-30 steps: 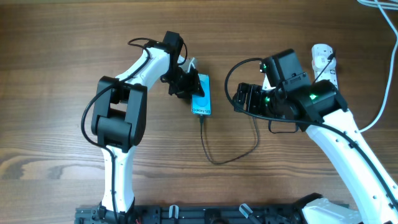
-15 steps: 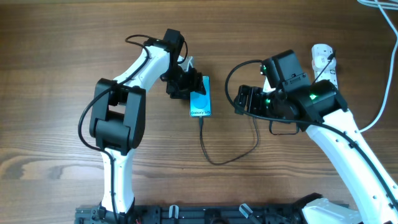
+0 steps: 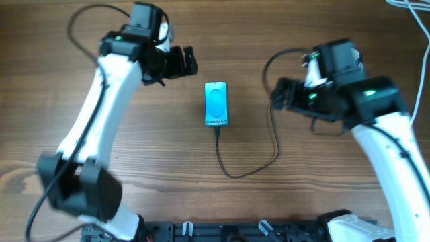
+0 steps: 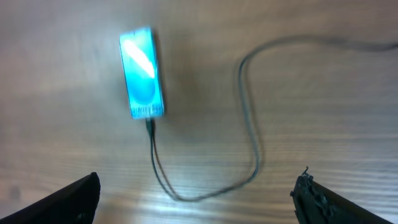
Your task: Plug charger to phone and switch on socket
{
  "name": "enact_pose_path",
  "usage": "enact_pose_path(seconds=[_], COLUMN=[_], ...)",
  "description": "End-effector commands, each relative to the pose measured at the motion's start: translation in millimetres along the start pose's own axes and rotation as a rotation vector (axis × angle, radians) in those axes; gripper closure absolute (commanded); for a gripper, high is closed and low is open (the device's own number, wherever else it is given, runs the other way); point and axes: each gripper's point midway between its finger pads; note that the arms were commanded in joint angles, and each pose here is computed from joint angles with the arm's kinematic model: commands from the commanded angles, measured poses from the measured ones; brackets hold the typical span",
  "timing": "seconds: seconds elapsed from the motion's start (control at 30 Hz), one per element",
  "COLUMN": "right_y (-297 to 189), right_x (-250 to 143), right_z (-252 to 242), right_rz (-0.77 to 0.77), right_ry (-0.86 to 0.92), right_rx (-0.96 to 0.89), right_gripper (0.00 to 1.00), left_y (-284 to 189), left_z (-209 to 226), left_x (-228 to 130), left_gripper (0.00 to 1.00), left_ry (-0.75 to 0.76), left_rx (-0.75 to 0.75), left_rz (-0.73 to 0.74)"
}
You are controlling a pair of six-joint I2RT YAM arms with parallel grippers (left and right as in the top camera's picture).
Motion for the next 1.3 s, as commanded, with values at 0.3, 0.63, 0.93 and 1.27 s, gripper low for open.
enact_pose_path(seconds=[0.3, 0.63, 0.93, 1.27], right_y=[-46, 46, 100, 134], right_x=[135, 162, 151, 146], right_z=[-205, -316, -330, -342], right_rz=[-0.264, -0.2, -0.045, -0.028], right_ry=[0.401, 0.489, 0.327, 0.335], right_rx=[-0.351, -0.568, -0.533, -0.52], right_gripper=[0.0, 0.0, 0.0, 0.0], left_y=[-21, -21, -21, -21], left_z=[5, 5, 5, 5], left_x=[7, 7, 7, 7], left_gripper=[0.0, 0.0, 0.0, 0.0], left_ry=[0.007, 0.006, 0.006, 0.006], left_rx=[0.052, 0.052, 0.052, 0.052], left_rz=[-0.073, -0.073, -0.073, -0.073])
Point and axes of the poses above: each gripper's point midway between its finger pads, its own y axis out along the fingers, its own z axis along the line the jaws close on, x = y × z, and after that the axes turned 4 degrees about y, right-handed
